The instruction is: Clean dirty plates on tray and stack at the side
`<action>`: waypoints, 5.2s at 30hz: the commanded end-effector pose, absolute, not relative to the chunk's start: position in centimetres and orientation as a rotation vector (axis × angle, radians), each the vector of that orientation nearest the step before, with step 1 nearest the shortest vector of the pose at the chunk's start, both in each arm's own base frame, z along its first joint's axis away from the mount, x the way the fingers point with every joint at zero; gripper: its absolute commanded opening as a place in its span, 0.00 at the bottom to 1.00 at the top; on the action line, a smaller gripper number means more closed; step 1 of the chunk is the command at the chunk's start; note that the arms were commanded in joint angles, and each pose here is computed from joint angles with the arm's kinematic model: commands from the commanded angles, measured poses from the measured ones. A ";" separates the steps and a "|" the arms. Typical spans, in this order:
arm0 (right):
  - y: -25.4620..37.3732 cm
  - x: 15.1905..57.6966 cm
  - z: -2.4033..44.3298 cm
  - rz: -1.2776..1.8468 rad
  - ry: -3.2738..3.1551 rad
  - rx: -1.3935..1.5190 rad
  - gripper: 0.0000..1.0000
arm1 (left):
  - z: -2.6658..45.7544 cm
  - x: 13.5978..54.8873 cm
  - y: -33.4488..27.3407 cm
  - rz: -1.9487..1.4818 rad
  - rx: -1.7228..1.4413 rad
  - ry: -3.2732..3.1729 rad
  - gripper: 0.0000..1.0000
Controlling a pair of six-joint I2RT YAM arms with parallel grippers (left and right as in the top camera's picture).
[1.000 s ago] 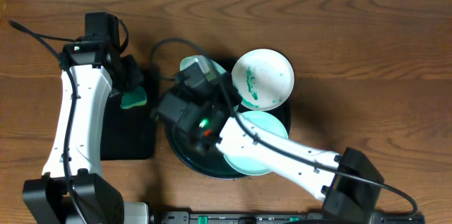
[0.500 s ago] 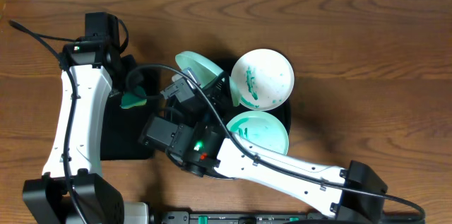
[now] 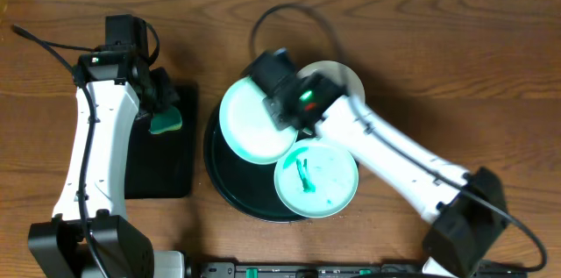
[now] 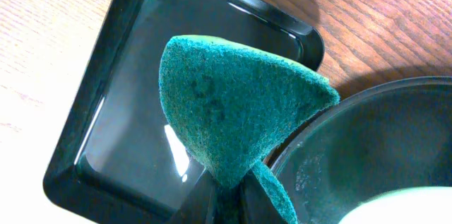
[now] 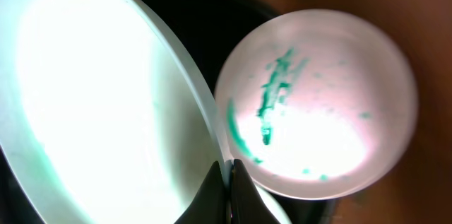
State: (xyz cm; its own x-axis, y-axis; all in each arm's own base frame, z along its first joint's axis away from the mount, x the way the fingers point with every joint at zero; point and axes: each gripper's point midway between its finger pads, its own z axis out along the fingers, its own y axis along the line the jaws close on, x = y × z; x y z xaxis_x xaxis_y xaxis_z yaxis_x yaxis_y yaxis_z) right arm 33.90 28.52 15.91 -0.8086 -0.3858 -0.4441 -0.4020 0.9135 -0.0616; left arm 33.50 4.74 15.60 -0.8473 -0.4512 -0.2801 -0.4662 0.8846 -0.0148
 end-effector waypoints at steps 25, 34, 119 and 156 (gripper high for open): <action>-8.8 31.4 14.6 0.044 2.809 0.872 0.01 | 16.3 34.0 5.0 0.079 -0.692 2.746 0.07; -7.2 30.3 7.3 0.130 2.838 0.867 0.01 | 16.4 34.1 5.0 0.077 -0.691 2.741 0.07; 24.5 27.2 5.2 0.661 3.075 -0.092 0.01 | 16.4 34.4 4.8 0.063 -0.684 2.735 0.07; 29.9 28.2 0.0 0.396 3.190 -0.209 0.13 | 14.3 33.6 0.4 -0.037 -0.487 2.844 0.07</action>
